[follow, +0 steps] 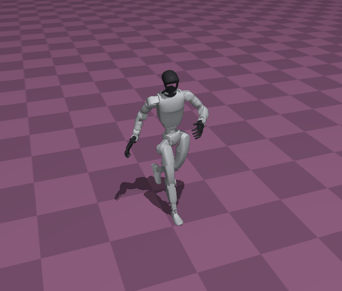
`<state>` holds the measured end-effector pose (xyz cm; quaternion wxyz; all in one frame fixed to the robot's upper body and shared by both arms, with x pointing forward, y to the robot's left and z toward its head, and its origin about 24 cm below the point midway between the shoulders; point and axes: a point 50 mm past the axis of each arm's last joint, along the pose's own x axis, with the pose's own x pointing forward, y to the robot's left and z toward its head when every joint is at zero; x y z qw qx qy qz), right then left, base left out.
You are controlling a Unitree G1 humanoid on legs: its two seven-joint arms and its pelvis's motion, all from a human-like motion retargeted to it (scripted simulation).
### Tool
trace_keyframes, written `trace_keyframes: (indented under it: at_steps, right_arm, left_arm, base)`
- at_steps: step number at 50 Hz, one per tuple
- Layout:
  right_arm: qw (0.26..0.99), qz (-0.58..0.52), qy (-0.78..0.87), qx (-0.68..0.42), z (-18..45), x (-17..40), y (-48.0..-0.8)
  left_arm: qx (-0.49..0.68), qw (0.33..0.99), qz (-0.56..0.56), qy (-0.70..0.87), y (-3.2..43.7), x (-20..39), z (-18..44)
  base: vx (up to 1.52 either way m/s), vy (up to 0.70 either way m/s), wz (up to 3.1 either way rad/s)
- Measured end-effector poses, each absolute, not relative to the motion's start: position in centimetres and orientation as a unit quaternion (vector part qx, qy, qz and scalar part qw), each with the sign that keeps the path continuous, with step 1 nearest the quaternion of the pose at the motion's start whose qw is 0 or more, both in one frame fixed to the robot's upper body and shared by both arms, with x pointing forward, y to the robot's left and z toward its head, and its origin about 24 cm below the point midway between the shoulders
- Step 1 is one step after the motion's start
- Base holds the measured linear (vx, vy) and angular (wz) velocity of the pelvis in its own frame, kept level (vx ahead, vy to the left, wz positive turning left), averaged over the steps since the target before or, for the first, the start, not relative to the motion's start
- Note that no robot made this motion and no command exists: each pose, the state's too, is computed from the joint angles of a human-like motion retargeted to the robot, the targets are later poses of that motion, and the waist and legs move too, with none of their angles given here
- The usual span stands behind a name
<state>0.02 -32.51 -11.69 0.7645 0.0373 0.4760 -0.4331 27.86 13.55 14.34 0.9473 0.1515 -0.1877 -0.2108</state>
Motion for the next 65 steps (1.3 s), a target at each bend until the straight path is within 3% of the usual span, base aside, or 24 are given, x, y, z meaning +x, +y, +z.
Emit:
trace_keyframes:
  at_steps: [5,11,17,22,25,30,35,39,43,45,48,52,55,60,65]
  right_arm:
    - [0.794,-0.347,0.498,-0.022,-12.8,2.5,-29.7]
    - [0.879,-0.276,0.386,-0.037,-10.2,7.5,-28.0]
    - [0.921,-0.253,0.291,-0.048,-6.7,11.8,-29.9]
    - [0.939,-0.261,0.189,-0.117,-1.8,19.9,-32.5]
    - [0.948,-0.268,0.071,-0.157,4.1,25.8,-32.5]
    - [0.962,-0.216,-0.115,-0.124,13.9,32.0,-28.2]
    - [0.970,-0.091,-0.209,-0.081,17.2,31.8,-22.3]
    - [0.976,0.001,-0.183,-0.118,14.2,29.0,-20.1]
    - [0.983,-0.002,-0.014,-0.186,5.3,25.5,-21.0]
    - [0.974,-0.043,0.107,-0.193,-0.3,22.6,-22.4]
    - [0.941,-0.163,0.284,-0.084,-7.2,16.6,-25.1]
    - [0.781,-0.442,0.399,0.186,-12.5,8.2,-28.3]
    - [0.646,-0.587,0.425,0.238,-13.9,2.6,-30.4]
    - [0.631,-0.569,0.526,0.048,-13.3,-1.1,-32.8]
    - [0.727,-0.442,0.525,0.021,-13.6,1.3,-31.6]
  left_arm:
    - [0.147,0.982,-0.110,-0.052,18.4,26.6,8.6]
    - [0.194,0.975,0.063,0.089,26.3,22.5,2.6]
    - [0.309,0.905,0.171,0.236,33.1,16.3,-2.3]
    - [0.408,0.804,0.227,0.368,36.4,10.1,-5.9]
    - [0.379,0.764,0.249,0.459,36.9,4.8,-8.0]
    - [0.204,0.718,0.335,0.576,35.1,-3.6,-10.8]
    - [0.108,0.598,0.399,0.686,32.2,-13.2,-11.2]
    - [0.078,0.520,0.355,0.773,28.9,-17.3,-11.5]
    - [0.100,0.571,0.259,0.772,27.7,-13.6,-13.5]
    - [0.128,0.646,0.233,0.715,28.3,-8.8,-14.4]
    - [0.161,0.776,0.211,0.573,29.2,0.1,-13.6]
    - [0.152,0.898,0.205,0.358,29.7,11.2,-8.7]
    - [0.155,0.940,0.183,0.244,29.9,17.0,-4.6]
    - [0.205,0.955,0.154,0.150,30.1,24.7,0.2]
    - [0.273,0.955,0.114,-0.001,27.3,32.6,8.8]
  base:
    - [0.71,-0.61,-0.85]
    - [0.76,-0.31,-1.09]
    - [0.69,-0.18,-1.57]
    - [0.57,-0.06,-1.37]
    - [0.54,0.03,-0.83]
    - [0.62,0.10,-1.11]
    - [0.80,0.12,-1.03]
    - [0.83,0.06,-0.27]
    - [0.69,0.33,0.38]
    - [0.64,0.44,0.95]
    - [0.65,0.32,1.56]
    - [0.66,0.23,2.08]
    - [0.65,0.10,2.14]
    - [0.58,0.02,1.59]
    - [0.49,-0.10,0.94]
